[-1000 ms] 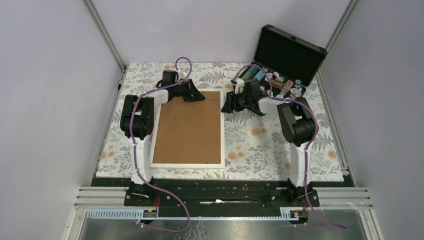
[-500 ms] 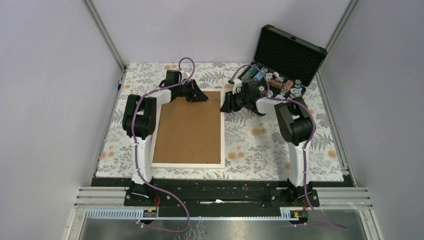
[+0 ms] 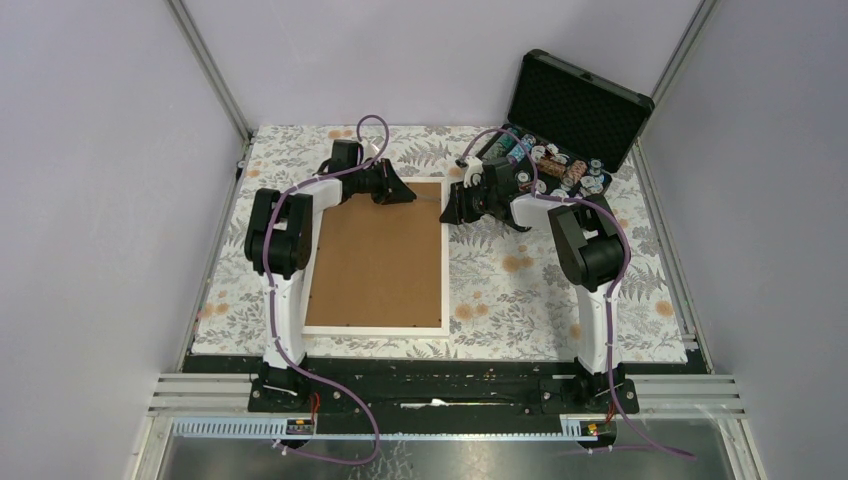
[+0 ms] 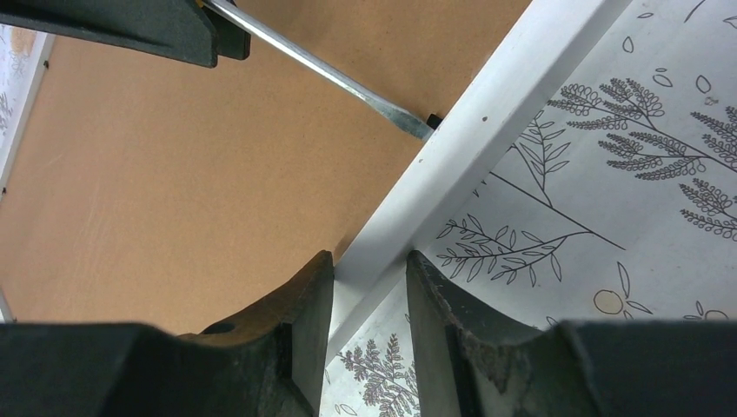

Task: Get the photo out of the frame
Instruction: Release the photo frame item from the photo frame.

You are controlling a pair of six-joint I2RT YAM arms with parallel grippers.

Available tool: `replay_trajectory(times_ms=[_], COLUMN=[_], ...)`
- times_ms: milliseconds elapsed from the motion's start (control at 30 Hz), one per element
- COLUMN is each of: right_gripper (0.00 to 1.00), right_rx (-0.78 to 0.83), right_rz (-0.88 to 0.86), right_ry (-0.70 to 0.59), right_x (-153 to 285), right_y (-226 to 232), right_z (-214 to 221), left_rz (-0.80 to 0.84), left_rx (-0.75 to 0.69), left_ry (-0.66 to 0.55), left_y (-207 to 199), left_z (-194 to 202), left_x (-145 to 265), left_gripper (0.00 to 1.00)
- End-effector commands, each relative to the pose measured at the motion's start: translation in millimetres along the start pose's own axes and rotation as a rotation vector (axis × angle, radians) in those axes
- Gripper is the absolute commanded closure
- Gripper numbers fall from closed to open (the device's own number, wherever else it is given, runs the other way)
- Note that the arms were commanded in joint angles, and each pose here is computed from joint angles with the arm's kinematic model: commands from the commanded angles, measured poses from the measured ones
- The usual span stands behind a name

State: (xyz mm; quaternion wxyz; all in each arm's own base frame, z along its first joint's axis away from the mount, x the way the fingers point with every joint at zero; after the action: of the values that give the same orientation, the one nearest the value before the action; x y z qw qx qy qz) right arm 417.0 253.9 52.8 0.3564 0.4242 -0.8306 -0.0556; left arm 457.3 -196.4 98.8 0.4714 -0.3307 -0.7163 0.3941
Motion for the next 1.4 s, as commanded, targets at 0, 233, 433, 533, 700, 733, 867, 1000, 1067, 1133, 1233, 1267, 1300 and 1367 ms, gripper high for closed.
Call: replay_trajectory(times_ms=[0, 233, 433, 533, 700, 733, 867, 1000, 1067, 1133, 1233, 1267, 1300, 1367], right_gripper=[0.6, 0.6, 0.6, 0.6, 0.61, 0.61, 0.62, 0.63, 0.63, 0.64, 0.64, 0.64, 0.65, 0.65], right_rx=[0.003, -0.015, -0.023, -0.029, -0.026, -0.024, -0.022, -0.022, -0.017, -0.013, -0.008, -0.009, -0.007, -0.005], right_rz=[0.041, 0.03, 0.027, 0.022, 0.024, 0.024, 0.022, 0.017, 0.016, 0.013, 0.018, 0.023, 0.028, 0.037], right_ry=[0.012, 0.021, 0.026, 0.035, 0.035, 0.037, 0.04, 0.041, 0.046, 0.054, 0.068, 0.074, 0.079, 0.091], right_x=[-12, -12, -14, -16, -15, -16, -16, -16, -17, -19, -22, -23, -24, -25], right_y=[-6, -5, -6, -7, -6, -7, -7, -5, -5, -3, -1, -1, -2, -2], right_z=[1, 3, 4, 5, 5, 6, 7, 8, 10, 13, 15, 17, 18, 20], left_rz=[-0.003, -0.009, 0.005, 0.019, 0.03, 0.028, 0.02, 0.011, -0.002, -0.02, -0.058, -0.074, -0.093, -0.125], left_rx=[-0.046, -0.035, -0.032, -0.013, -0.007, -0.006, 0.004, 0.02, 0.015, 0.005, -0.039, -0.057, -0.077, -0.112], left_ry=[-0.095, -0.096, -0.101, -0.064, -0.029, -0.028, -0.041, -0.043, -0.055, -0.064, -0.065, -0.066, -0.069, -0.075], left_y=[-16, -12, -12, -12, -13, -14, -14, -12, -13, -15, -22, -25, -27, -32], left_z=[-20, -25, -28, -21, -12, -11, -12, -13, -14, -13, -13, -14, -14, -15], left_x=[14, 18, 20, 9, 0, -1, -3, -4, -5, -7, -12, -14, -16, -18], left_gripper=[1.0, 1.0, 1.0, 1.0, 1.0, 1.0, 1.0, 1.0, 1.0, 1.0, 1.0, 1.0, 1.0, 1.0])
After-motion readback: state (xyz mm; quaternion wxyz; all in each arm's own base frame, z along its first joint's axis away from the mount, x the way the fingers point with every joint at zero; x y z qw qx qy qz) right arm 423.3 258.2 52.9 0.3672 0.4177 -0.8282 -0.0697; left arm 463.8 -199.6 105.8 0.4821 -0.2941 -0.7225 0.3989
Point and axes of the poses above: each gripper's point midway between its finger pads, its own x axis back along the fingers, its own y axis along the line the jaws close on, z = x × y, the point moved 5 cm from there along x, back along the fingers, and after that the axes turned 7 degrees about x, right-handed, at the moved point
